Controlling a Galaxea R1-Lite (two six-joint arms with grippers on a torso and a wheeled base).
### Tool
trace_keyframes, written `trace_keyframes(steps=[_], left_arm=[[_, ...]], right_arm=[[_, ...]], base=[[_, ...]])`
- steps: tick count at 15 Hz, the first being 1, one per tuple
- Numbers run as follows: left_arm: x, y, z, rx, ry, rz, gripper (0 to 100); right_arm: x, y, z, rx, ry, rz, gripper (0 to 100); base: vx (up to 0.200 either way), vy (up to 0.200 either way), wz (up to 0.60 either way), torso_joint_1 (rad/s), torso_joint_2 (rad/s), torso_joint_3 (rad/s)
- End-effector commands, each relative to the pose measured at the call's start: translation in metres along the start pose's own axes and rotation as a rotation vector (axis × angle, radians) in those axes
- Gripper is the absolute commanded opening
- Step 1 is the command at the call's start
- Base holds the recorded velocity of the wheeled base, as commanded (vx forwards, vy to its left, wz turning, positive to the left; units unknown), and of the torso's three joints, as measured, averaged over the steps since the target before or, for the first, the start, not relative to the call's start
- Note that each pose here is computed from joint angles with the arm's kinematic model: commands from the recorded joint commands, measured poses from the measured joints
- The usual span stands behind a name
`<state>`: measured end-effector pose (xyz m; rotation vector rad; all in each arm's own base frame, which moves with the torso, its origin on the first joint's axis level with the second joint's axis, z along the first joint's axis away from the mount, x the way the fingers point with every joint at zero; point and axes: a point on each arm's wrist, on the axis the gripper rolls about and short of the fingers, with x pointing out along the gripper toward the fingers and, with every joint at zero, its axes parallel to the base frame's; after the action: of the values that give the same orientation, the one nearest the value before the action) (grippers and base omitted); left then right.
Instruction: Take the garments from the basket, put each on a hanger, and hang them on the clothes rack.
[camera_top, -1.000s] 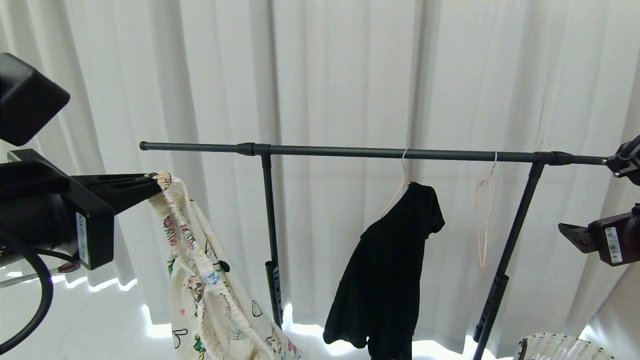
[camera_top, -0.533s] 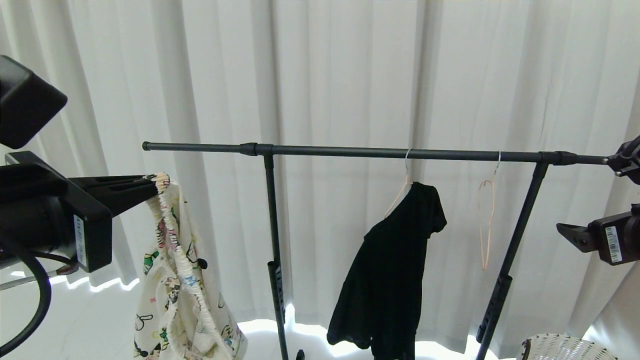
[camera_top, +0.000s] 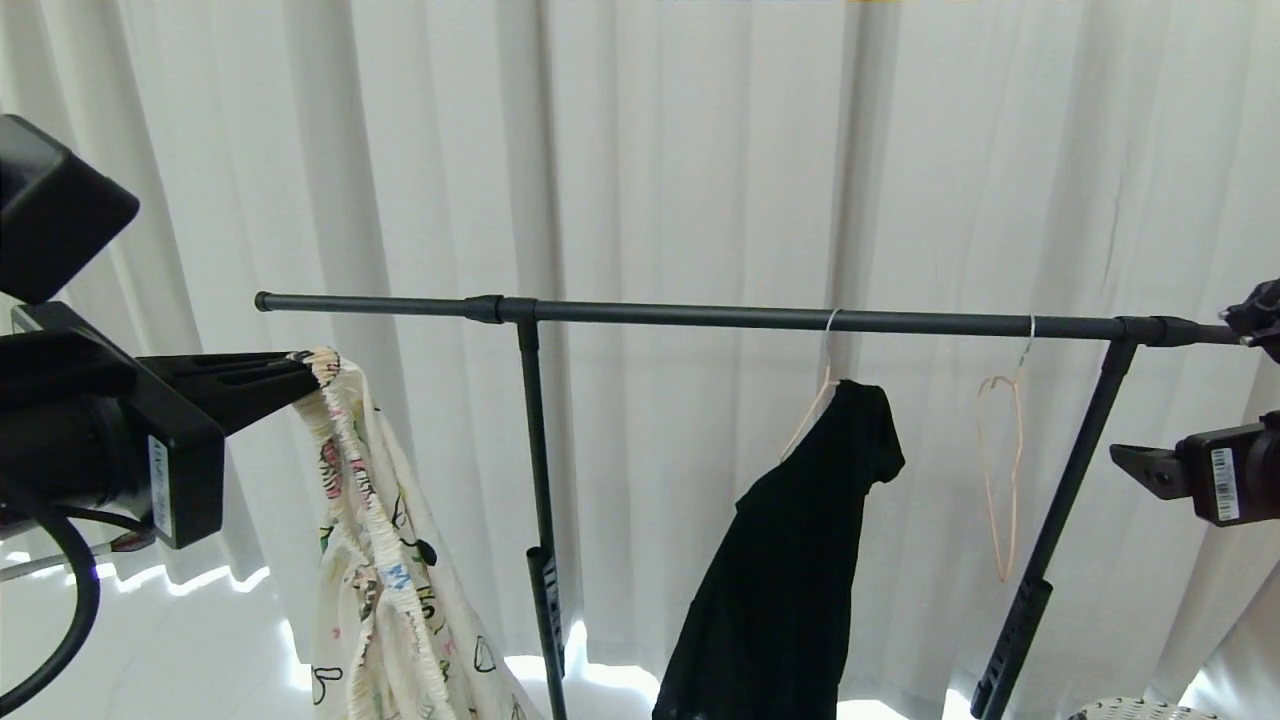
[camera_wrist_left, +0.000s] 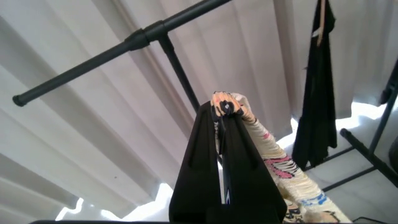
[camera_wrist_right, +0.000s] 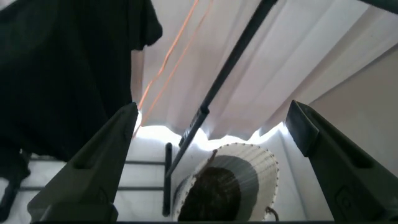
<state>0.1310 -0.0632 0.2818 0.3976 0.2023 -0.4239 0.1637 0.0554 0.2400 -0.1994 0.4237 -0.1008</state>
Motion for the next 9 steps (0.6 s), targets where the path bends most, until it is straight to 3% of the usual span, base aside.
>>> trace_keyframes(steps=[1,4,5,9], left_arm=[[0.000,0.000,0.000,0.000,-0.001,0.000,0],[0.000,0.000,0.001,0.000,-0.003,0.001,0],[0.000,0.000,0.000,0.000,-0.001,0.000,0],[0.000,0.000,0.000,-0.002,-0.001,0.000,0]], right_arm=[[0.002,-0.001,-0.001,0.012,0.009,-0.007,100],[0.021,0.005,-0.004,0.178,0.067,-0.031,100],[0.026,0.006,-0.005,0.199,0.083,-0.037,100],[0.057,0.017,-0.015,0.277,0.185,-0.080,100]], base=[[0.200,0.000,0.00,0.002,0.00,0.012],[0.200,0.000,0.00,0.002,0.00,0.004],[0.200,0.000,0.00,0.002,0.00,0.002],[0.000,0.000,0.00,0.000,0.00,0.000]])
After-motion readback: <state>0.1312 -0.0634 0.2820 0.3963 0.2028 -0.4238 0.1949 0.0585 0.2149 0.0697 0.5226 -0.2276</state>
